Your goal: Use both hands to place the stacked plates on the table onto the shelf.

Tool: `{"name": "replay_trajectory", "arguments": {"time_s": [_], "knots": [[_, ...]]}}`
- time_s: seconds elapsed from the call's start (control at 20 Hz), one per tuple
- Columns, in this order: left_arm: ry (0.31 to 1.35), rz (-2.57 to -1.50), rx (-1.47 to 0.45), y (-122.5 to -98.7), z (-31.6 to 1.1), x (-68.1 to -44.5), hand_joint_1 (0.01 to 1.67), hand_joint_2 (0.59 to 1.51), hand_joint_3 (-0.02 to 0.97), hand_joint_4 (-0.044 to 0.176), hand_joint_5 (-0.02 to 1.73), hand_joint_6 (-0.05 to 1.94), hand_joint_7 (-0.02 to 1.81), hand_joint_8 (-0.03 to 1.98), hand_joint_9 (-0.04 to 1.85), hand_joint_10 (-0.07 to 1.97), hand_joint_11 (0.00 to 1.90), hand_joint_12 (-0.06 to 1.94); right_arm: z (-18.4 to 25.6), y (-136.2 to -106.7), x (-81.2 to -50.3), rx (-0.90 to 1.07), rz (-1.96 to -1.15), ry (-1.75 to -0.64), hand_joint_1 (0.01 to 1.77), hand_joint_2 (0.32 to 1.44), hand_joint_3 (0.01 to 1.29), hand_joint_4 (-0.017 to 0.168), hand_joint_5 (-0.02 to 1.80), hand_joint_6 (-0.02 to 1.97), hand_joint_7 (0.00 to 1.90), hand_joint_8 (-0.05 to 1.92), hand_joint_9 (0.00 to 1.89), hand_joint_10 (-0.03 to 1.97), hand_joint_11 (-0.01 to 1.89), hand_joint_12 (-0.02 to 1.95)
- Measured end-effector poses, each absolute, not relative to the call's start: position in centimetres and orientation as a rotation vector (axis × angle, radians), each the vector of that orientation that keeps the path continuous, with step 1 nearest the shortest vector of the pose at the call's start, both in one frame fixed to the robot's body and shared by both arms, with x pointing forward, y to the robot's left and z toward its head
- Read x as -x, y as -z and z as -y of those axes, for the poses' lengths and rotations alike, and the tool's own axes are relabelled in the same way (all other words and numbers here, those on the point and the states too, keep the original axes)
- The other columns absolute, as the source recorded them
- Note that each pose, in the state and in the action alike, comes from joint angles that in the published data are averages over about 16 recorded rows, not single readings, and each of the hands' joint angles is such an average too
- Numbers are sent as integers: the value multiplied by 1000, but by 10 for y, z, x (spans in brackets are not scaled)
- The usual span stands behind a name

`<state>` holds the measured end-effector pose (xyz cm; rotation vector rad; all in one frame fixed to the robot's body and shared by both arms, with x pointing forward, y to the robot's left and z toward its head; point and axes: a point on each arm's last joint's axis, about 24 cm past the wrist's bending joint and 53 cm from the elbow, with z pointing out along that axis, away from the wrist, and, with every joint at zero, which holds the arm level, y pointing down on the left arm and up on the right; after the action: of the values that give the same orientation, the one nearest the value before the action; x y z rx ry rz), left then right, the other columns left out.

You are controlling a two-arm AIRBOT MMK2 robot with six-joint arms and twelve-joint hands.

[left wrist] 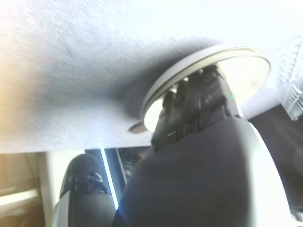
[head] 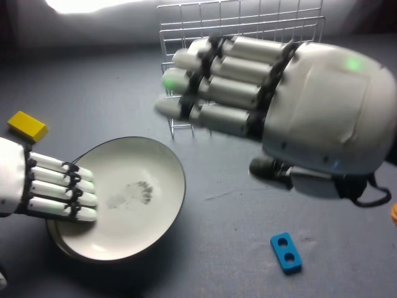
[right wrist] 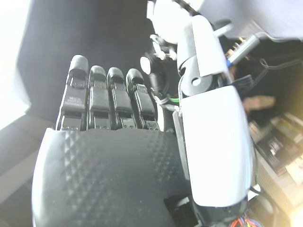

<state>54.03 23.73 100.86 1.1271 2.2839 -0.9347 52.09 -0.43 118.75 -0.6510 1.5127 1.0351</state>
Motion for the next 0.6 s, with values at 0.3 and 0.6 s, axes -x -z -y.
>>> {"name": "replay_trajectory", "arguments": {"time_s": [0.3, 0.6], "knots": [[981, -2258, -1121, -1009, -213, -538, 17, 1057, 25, -2, 3, -17, -4, -16, 13, -1, 14, -4, -3, -1170, -523, 691, -1552, -1011, 1101, 1081, 20, 4, 125, 18, 61, 12, 47, 8, 16, 388], [1021, -2234, -1119, -1012, -191, -535, 17, 1058, 25, -2, 3, -17, -7, -15, 18, 3, 14, 4, -8, -1150, -528, 714, -1603, -992, 1128, 1065, 20, 4, 186, 18, 133, 12, 106, 8, 16, 560]]}}
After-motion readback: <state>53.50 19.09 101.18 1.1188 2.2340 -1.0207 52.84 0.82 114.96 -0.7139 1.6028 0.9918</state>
